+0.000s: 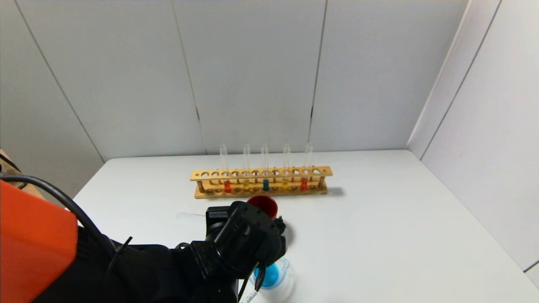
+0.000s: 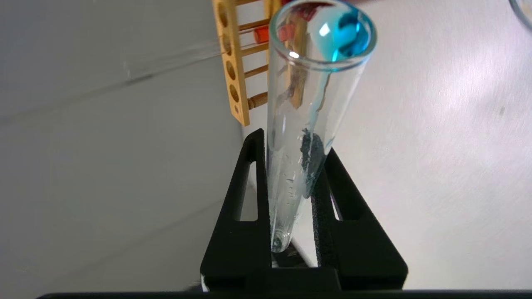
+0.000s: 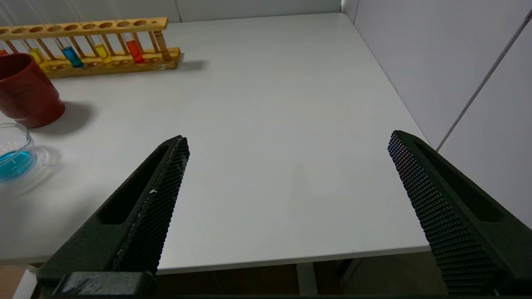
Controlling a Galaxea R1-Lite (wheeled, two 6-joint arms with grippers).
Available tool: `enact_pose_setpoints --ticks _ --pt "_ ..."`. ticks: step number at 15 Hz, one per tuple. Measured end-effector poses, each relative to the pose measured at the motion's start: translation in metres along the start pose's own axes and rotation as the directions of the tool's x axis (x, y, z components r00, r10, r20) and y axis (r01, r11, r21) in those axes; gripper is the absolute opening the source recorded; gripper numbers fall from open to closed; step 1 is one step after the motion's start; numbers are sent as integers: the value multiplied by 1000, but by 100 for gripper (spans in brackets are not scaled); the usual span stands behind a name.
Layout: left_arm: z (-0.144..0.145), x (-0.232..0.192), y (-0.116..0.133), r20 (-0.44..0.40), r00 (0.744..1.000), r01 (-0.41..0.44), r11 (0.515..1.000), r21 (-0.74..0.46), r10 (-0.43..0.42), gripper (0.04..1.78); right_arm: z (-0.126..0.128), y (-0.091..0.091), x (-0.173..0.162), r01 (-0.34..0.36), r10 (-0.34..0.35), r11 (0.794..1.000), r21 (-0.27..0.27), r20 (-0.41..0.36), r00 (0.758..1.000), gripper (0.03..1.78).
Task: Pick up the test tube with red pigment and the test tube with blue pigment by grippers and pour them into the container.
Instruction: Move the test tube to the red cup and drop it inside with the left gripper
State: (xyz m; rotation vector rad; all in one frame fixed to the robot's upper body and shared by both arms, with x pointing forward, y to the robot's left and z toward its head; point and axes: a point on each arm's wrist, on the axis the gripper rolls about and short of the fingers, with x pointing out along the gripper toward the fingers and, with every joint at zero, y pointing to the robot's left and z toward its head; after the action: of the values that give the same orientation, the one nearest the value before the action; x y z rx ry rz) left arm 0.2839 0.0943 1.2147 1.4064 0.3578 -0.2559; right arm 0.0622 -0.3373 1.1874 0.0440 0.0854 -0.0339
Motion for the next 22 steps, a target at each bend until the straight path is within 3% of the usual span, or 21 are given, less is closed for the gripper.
enact_pose_setpoints --ticks 2,5,7,9,13,18,22 --pt "5 -6 12 47 997 -42 956 -291 58 33 0 0 0 0 0 1000 0 0 1000 175" --pt "12 -12 32 110 980 -52 747 -663 166 33 0 0 0 0 0 1000 0 0 1000 175" --pt "13 -15 40 137 969 -19 615 -788 206 33 0 0 0 0 0 1000 0 0 1000 175" --pt "13 -16 42 155 966 19 544 -839 205 33 0 0 0 0 0 1000 0 0 1000 175" --pt "18 -13 43 246 954 142 466 -873 171 33 0 0 0 0 0 1000 0 0 1000 175" --pt "26 1 62 277 940 183 390 -903 199 33 0 0 0 0 0 1000 0 0 1000 175" --pt "32 19 58 299 938 220 368 -904 173 33 0 0 0 0 0 1000 0 0 1000 175"
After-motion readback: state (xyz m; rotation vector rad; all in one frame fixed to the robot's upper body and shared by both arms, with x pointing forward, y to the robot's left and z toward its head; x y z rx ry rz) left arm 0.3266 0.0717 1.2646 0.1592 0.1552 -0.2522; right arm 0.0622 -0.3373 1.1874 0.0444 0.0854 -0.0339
